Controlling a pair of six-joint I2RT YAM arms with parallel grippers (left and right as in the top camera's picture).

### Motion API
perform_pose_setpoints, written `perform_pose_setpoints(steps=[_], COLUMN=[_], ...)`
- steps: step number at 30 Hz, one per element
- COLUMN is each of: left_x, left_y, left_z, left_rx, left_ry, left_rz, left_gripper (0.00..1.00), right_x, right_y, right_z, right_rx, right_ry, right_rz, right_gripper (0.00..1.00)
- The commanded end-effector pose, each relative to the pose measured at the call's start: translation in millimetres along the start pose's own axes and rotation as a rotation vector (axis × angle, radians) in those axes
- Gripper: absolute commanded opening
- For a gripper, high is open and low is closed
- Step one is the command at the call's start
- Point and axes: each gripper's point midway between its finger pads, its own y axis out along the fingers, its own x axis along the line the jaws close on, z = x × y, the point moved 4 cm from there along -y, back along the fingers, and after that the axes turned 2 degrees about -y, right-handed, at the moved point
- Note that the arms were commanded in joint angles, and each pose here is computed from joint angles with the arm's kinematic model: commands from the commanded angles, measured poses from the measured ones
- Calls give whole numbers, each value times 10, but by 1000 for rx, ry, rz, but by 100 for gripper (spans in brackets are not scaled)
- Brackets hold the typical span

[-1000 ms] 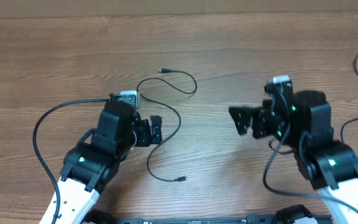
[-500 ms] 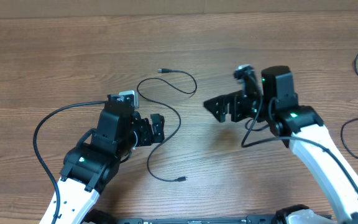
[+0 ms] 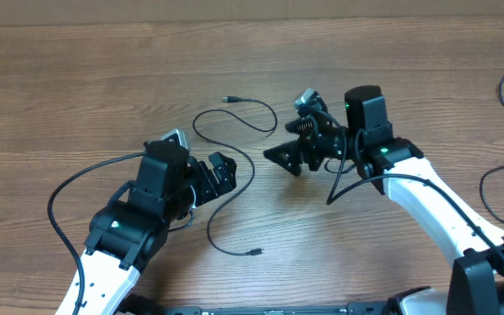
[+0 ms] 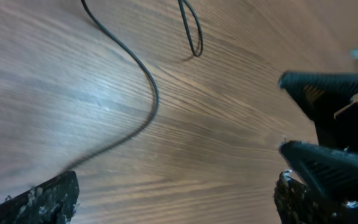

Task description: Untangle cables

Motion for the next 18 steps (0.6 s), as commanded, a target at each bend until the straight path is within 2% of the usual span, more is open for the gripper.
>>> perform_pose_setpoints(steps=[1, 4, 8, 18], left_x=[-53, -54, -55, -98], left_y=[-3, -3, -3, -9], left_z=[63, 62, 61, 116], left_rx=[43, 42, 42, 87], left_ry=[-96, -114, -130, -176], left_rz=[35, 36, 35, 64], left_gripper=[99, 100, 100, 100], right_x=[-52, -150, -177, -450], right_y=[12, -5, 11, 268], right_z=[-139, -290, -341, 21], right_rx=[-50, -103, -128, -23], right_ry=[-253, -279, -307, -350], right_rz=[45, 123, 130, 157], right_gripper=[100, 100, 100, 100])
